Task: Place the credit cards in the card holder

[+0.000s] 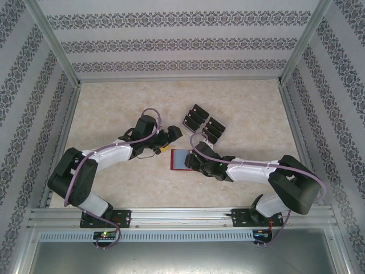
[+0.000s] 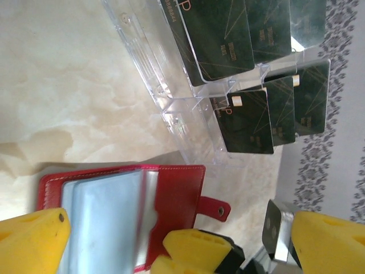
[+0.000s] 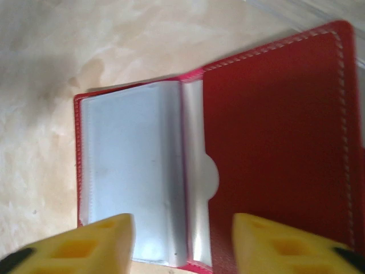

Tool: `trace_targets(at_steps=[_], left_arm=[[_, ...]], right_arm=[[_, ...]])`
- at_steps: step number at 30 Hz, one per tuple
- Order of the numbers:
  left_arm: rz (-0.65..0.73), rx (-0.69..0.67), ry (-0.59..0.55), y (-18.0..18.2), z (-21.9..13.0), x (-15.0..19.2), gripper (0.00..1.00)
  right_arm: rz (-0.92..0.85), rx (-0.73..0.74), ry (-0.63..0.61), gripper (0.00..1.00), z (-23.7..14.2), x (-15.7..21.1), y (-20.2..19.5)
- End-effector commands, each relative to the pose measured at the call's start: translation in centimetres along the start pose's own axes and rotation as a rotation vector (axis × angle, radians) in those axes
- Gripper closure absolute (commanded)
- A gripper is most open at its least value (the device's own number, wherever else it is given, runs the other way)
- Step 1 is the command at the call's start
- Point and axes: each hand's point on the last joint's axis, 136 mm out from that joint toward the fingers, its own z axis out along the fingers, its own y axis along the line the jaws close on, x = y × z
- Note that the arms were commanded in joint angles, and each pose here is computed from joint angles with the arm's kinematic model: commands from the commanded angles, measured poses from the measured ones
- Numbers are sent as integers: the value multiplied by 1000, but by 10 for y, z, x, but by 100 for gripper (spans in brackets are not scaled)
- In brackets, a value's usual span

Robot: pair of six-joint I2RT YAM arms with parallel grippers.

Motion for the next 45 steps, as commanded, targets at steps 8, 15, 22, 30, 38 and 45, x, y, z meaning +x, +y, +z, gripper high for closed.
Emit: trace_targets(at_steps=[8,15,22,30,38,45], left_arm=[[205,-140,153,10,1,37,6],[262,-168,196,10,12,51,6],[260,-216,212,20,21,56,6],[261,-233,217,26,30,59,6],[265,-245,226,30,43,60,6],[271,-207,236,20,50,68,6]], right_arm=[[54,69,2,89,0,4,-32],[77,95,18,100,6,10,-44],[81,105,26,100,10,13,-48],[86,106,33,100,11,15,-50],[87,104,36,100,12,15,-49],[86,106,43,100,13,16,-50]])
